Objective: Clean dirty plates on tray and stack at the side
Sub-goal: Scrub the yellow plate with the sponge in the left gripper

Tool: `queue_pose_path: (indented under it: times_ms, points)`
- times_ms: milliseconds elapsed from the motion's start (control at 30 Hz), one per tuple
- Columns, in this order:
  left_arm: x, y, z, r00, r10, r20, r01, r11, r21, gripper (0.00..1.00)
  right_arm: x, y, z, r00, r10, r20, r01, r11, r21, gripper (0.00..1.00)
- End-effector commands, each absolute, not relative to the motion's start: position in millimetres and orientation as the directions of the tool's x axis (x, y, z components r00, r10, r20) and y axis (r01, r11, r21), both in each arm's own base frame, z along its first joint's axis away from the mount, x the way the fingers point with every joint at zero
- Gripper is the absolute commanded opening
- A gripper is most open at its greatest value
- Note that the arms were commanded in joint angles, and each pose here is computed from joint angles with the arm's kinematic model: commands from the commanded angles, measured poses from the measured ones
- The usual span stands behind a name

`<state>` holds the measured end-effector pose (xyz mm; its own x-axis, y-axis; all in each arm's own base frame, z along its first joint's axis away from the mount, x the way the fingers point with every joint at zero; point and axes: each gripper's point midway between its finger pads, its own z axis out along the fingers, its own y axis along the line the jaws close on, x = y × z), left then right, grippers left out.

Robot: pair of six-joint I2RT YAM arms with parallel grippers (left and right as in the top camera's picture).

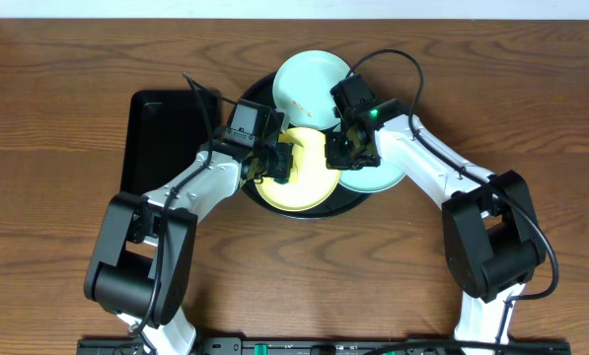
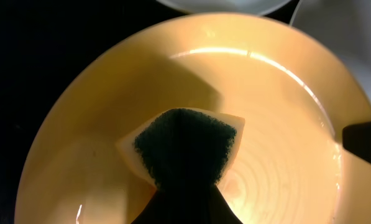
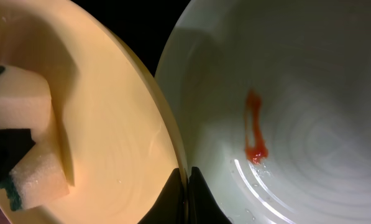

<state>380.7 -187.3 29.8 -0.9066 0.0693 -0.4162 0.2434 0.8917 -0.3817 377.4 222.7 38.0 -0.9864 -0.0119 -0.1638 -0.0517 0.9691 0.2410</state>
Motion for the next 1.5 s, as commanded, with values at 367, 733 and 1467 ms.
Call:
queue_pose_path:
  times_ms: [367,733,1467]
  points:
    - [393.3,-179.6,10.2,-0.897,0.061,-0.439,0.221,0.92,-0.323,0.08,377.5,224.0,33.9,-0.988,-0.018,-0.154,-0.056,0.967,0.249,0.01]
    - [404.5,-182.7,17.3,-0.869,0.06,-0.491,0.244,0.915,-0.32,0.08,377.4,224.1,33.9,-0.988,-0.018,-0.154,-0.056,0.967,0.25,0.01]
    - [437.2,-177.4,29.7,-0.779,0.068,-0.624,0.272,0.932,-0.238,0.08,377.6,224.1,33.9,-0.988,-0.018,-0.155,-0.057,0.967,0.249,0.01]
